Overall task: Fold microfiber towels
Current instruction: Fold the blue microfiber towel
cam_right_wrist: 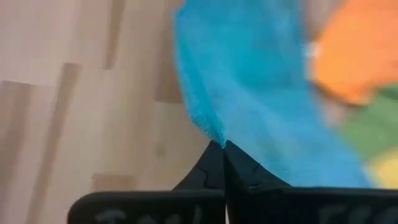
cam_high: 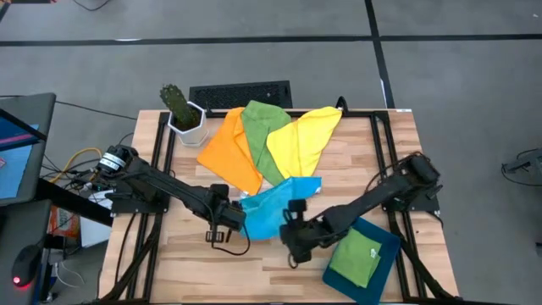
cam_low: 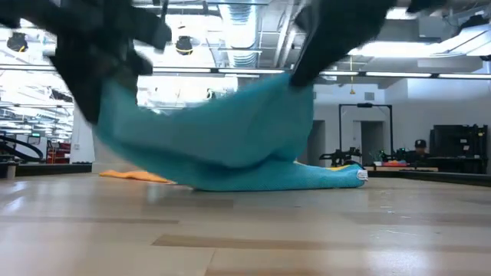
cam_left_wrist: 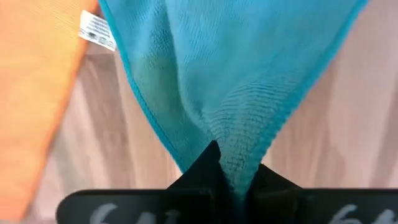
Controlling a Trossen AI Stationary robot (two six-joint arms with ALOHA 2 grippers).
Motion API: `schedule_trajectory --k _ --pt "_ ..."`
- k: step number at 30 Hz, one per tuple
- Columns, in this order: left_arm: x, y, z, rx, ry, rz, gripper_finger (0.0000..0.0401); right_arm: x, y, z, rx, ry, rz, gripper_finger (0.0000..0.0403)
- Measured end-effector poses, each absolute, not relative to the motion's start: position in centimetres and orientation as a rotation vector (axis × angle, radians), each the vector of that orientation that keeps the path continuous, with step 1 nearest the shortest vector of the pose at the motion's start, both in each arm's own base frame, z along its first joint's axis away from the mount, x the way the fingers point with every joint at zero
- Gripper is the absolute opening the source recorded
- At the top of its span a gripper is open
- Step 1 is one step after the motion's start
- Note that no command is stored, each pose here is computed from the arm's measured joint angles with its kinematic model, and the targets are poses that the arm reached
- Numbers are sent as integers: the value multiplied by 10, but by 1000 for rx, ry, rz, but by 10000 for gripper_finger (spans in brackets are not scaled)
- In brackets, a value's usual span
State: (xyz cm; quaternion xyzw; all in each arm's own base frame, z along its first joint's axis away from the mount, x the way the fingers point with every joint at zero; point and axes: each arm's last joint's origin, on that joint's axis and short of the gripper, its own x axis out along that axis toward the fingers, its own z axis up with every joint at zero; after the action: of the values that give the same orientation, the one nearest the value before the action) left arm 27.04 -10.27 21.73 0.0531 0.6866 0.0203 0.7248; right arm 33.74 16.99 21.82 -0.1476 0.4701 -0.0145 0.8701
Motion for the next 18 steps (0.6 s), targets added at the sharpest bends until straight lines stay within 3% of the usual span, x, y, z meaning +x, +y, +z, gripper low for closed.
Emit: schedule_trajectory --k 10,18 --pt "262 -124 327 491 1341 175 0 273 143 345 -316 594 -306 9" --pt "249 -104 396 774 1042 345 0 253 89 387 -411 503 -513 9"
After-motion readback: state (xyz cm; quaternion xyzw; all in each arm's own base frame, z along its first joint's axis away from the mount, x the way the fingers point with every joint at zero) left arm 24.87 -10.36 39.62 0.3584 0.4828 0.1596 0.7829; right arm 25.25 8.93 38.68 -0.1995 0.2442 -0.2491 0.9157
